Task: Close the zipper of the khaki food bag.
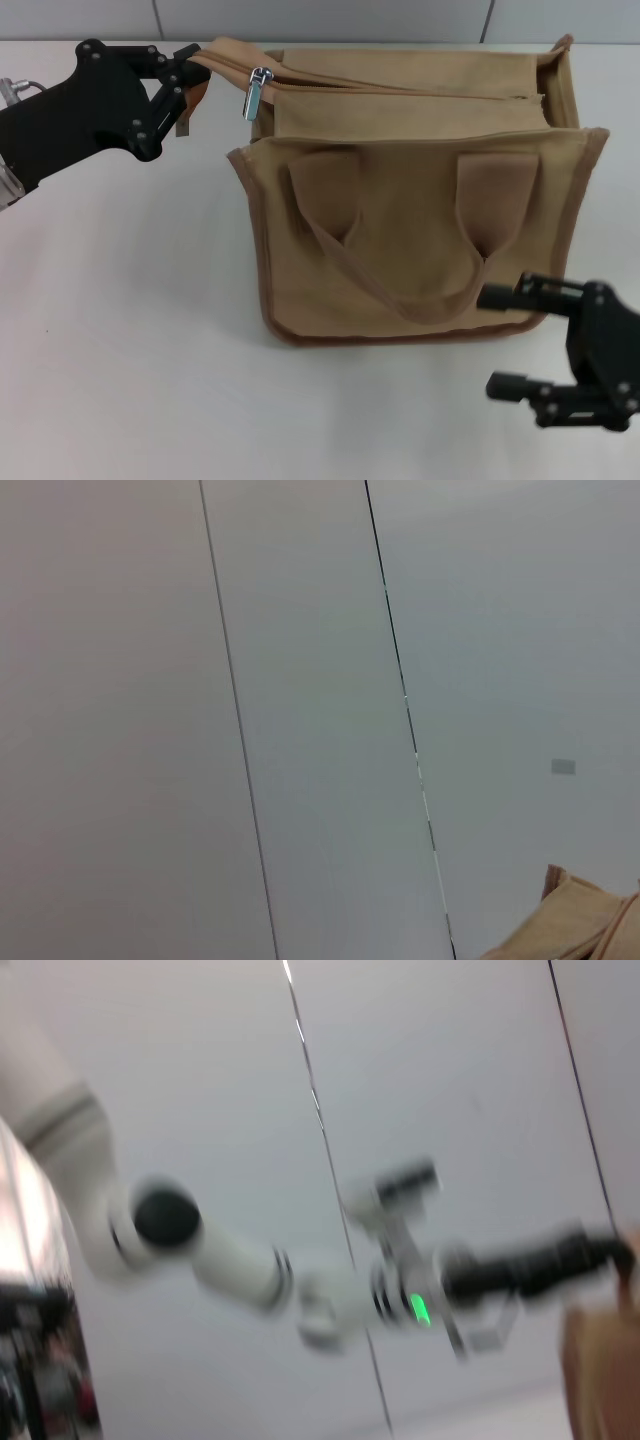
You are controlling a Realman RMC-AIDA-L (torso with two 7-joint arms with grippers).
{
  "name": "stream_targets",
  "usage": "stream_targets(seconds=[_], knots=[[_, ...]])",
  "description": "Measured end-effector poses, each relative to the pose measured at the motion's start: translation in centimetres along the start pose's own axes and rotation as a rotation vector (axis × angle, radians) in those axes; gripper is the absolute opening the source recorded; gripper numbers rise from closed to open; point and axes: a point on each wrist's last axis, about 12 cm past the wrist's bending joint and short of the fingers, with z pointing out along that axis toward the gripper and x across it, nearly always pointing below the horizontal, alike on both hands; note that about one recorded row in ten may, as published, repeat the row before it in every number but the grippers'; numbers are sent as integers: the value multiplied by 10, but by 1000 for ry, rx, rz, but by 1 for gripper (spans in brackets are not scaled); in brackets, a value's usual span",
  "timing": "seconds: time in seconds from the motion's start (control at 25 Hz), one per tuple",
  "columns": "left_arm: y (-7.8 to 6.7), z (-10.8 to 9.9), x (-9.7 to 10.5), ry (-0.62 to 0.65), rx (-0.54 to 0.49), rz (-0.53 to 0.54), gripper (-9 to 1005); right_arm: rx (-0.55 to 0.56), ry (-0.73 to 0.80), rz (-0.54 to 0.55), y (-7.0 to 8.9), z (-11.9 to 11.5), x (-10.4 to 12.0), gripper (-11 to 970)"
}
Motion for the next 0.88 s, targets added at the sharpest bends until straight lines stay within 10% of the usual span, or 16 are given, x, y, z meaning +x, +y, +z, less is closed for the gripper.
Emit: stream_targets(seconds=[0.44,0.88], knots=[[0,1,-1,-6,7,0,22,-121,-196,197,-37,23,-64,777],[4,4,-6,-4,17,-1,22,-71,-1,294,-95,77,-122,777]])
